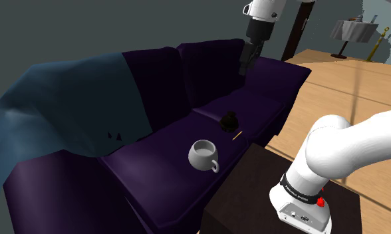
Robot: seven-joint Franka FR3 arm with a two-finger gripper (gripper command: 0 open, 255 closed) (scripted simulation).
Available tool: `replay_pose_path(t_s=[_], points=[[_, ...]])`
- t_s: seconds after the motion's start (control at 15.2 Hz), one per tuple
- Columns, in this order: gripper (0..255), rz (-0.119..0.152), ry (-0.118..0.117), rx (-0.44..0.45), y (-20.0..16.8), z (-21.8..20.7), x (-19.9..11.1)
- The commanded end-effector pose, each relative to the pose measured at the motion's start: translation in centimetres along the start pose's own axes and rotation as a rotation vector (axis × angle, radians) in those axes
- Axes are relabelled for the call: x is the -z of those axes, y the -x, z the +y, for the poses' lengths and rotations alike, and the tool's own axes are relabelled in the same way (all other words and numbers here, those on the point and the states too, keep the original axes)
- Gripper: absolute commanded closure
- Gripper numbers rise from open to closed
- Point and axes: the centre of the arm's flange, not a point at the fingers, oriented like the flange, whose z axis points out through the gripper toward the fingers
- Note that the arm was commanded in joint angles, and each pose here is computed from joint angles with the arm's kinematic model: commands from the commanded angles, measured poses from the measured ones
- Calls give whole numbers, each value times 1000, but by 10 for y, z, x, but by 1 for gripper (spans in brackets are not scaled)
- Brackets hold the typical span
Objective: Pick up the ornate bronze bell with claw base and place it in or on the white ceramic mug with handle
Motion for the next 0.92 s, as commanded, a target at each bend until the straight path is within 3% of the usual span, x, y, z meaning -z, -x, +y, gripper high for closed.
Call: replay_pose_path(t_s=[0.0, 0.86], points=[[0, 0, 0, 0, 0, 0, 0], [0, 4, -3, -15, -26, 112, -128]])
